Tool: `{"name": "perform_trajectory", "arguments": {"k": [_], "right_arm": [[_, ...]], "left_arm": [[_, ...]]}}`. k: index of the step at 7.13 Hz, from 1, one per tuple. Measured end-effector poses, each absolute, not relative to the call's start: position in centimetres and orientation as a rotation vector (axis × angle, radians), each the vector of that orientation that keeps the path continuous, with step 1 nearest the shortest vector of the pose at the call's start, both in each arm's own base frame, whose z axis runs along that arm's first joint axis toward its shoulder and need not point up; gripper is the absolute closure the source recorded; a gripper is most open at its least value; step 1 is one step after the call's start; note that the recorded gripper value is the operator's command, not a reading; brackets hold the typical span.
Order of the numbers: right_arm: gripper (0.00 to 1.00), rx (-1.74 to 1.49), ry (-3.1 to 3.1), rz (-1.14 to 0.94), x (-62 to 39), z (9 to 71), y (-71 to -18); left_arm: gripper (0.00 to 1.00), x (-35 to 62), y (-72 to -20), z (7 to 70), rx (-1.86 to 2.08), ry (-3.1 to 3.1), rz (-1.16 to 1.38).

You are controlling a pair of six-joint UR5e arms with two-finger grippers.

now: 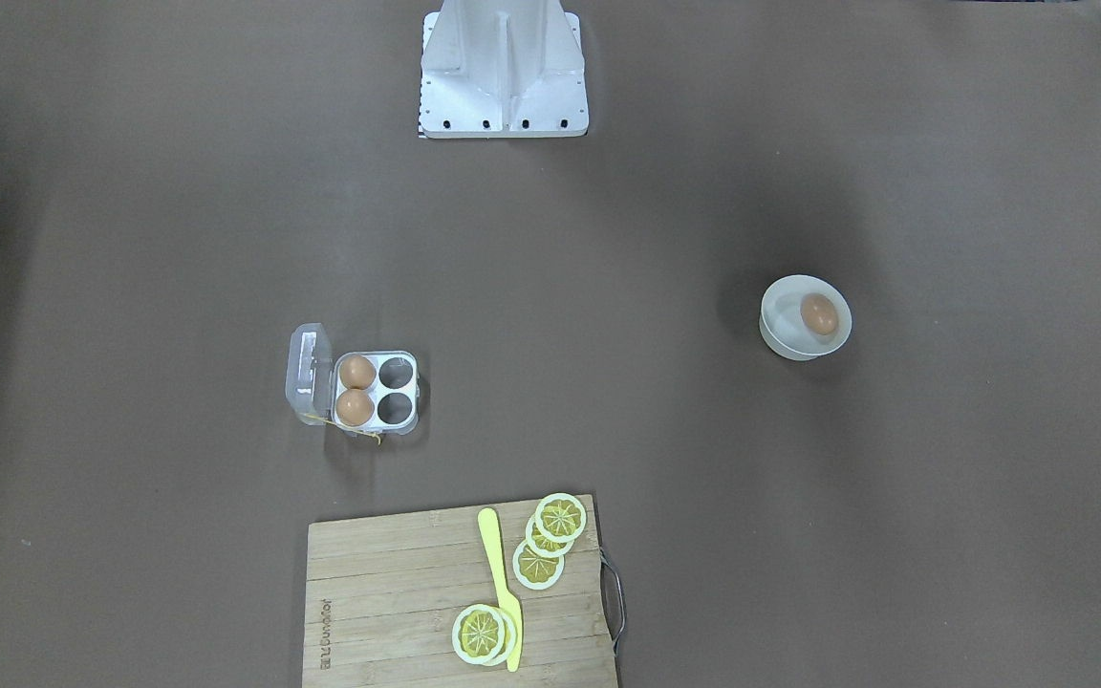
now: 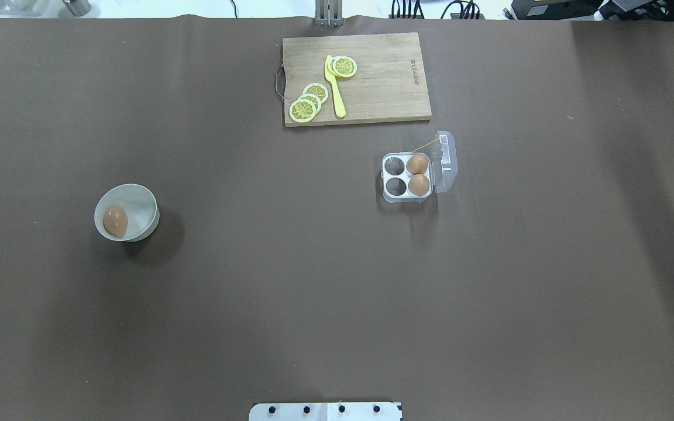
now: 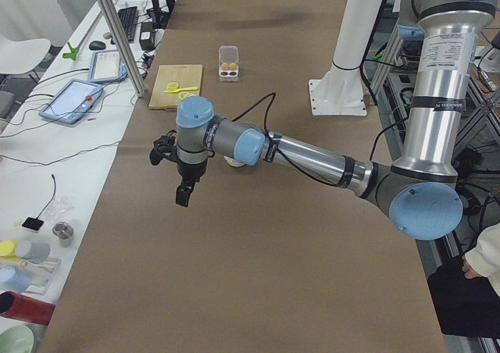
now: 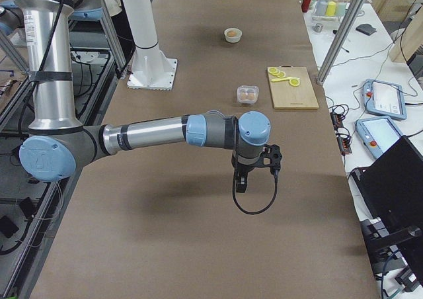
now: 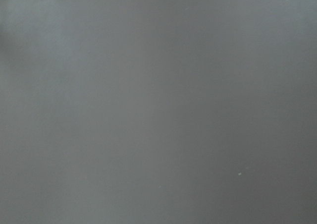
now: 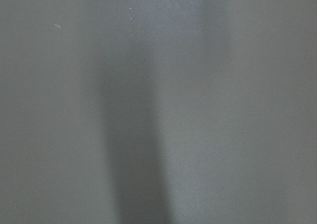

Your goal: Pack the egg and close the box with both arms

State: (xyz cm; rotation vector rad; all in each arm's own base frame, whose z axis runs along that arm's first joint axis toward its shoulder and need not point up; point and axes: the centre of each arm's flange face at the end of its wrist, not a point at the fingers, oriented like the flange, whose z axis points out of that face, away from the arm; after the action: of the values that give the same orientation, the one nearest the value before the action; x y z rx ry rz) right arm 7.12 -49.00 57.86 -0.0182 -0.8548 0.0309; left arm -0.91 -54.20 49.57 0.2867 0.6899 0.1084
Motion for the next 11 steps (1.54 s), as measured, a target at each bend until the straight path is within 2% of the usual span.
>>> {"name": "perform_trajectory", "arguments": {"k": [5,9,11], "right_arm": [[0.0,-0.028,-0.882,0.037,6.9,57.3,-48.9],[0.0,-0.027,-0.885,0.039,6.9,57.1,-48.9],[0.0,-0.027,-0.886,0.039,6.9,57.1,-48.9]], "left_arm": [[0.02,16.4,-57.0,38.1,0.224,0.85,0.03],[0.03,28.6,-52.7,36.7,0.129,0.802,-0.086],[0.04,31.7,-51.2,37.7,0.121,0.759,-0.098]]}}
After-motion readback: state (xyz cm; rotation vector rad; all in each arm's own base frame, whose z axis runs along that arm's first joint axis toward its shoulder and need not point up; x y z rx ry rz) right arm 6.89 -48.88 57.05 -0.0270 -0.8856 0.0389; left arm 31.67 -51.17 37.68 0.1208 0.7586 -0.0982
